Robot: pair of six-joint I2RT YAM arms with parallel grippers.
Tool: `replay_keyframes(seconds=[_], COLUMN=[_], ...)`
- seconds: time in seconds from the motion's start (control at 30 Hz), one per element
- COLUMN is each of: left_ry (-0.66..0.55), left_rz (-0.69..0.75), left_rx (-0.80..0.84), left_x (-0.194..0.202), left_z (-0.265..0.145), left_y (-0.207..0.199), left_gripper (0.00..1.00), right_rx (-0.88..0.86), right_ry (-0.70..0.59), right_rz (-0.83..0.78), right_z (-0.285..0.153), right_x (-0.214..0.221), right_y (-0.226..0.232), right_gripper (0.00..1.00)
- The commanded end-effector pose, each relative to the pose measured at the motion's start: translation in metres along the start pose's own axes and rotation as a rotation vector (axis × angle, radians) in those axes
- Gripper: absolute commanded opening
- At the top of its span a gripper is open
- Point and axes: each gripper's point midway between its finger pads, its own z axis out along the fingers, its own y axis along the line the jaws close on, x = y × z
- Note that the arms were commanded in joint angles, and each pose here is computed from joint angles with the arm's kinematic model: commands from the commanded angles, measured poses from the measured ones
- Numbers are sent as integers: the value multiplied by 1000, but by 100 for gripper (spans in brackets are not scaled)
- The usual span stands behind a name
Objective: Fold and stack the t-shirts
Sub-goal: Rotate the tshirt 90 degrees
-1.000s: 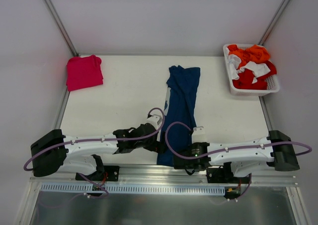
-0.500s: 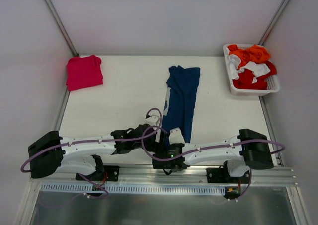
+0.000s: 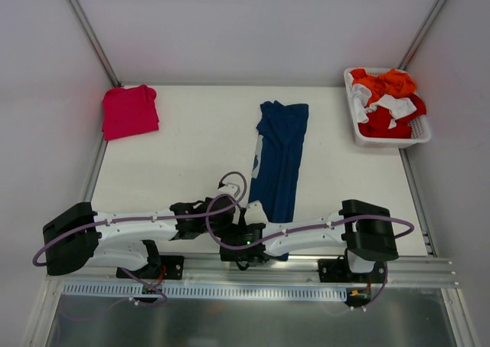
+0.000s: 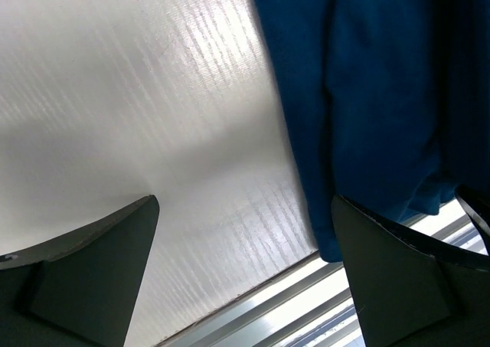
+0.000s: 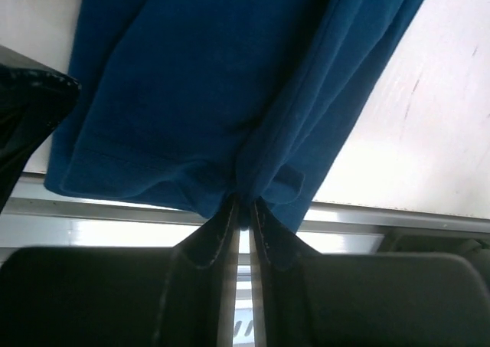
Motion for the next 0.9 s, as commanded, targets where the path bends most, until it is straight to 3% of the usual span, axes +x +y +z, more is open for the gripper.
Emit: replay_keyframes(seconds=[0.0, 0.27, 0.6, 0.7, 0.77, 0.8, 0.87], left_ry=[-56, -44, -39, -35, -37, -35, -33], left_rz=[-6, -17, -12, -8, -7, -6, -3], left_rx=[79, 65, 53, 47, 47, 44, 47], left_x=[-19, -18, -16, -15, -16, -16, -16], left_z=[-2, 3, 5, 7, 7, 7, 8], left_y=[-24, -24, -21, -20, -21, -20, -22], left_gripper=[99, 99, 99, 99, 99, 99, 99], right_rx=[-156, -264, -325, -327, -320, -316, -312], right_ry=[-38, -147, -176, -176, -176, -181, -182], right_rz=[-46, -24, -42, -49, -49, -44, -43], right_z=[-11, -34, -48, -51, -51, -52, -53], right_x=[-12, -36, -44, -42, -41, -42, -41], right_y=[38, 44, 57, 57, 54, 53, 50], right_gripper=[12, 15, 19, 26, 36, 47, 52])
